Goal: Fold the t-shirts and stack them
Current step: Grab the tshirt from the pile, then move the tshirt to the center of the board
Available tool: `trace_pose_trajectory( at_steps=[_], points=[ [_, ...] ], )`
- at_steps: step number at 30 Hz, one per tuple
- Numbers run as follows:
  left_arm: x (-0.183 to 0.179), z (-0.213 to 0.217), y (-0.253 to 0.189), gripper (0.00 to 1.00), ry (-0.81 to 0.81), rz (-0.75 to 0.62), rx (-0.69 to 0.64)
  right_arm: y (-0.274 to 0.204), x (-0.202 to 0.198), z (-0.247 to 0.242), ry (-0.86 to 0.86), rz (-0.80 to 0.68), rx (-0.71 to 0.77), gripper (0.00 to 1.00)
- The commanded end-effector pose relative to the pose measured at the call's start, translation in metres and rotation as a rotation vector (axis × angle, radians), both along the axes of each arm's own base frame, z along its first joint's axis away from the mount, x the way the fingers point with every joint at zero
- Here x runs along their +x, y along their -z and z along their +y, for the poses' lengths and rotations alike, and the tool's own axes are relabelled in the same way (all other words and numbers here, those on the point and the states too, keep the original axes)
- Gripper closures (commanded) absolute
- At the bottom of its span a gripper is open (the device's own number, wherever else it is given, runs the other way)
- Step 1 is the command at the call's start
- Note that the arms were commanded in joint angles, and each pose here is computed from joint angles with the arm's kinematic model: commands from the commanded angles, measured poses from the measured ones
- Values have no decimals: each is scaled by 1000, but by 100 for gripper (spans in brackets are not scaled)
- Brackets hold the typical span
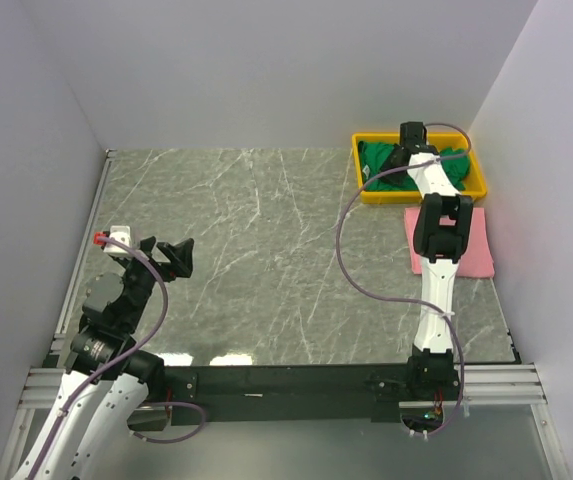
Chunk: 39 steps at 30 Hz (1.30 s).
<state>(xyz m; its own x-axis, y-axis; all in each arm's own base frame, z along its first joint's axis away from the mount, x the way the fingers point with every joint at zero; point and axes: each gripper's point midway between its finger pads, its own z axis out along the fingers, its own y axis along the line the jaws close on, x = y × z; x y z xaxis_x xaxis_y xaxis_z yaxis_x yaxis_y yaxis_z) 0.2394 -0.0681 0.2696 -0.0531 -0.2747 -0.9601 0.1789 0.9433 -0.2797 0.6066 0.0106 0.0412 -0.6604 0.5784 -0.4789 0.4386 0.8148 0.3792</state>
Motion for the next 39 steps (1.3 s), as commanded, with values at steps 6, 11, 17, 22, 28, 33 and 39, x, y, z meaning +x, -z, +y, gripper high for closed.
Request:
trace_pose_trajectory(
  at_steps=[6,11,17,22,28,33,39],
  points=[
    [-4,1,-18,1,6,-67,-2,-206,7,6,-43,-432,-82,100],
    [-6,4,-21,1,-9,-78,-11,-340,-31,64,-196,-707,-100,100],
    [-11,7,-24,1,-19,-94,-22,-450,-108,170,-489,-979,21,100],
    [-13,10,-25,1,-27,-103,-27,-488,-170,256,-709,-1104,178,100],
    [-13,9,-22,1,-24,-92,-26,-426,-177,304,-748,-989,262,87],
    [-12,7,-18,1,-18,-80,-25,-298,-157,276,-588,-689,123,42],
    [-6,2,-11,1,0,-55,-23,-185,-202,224,-525,-467,-65,29]
  ],
)
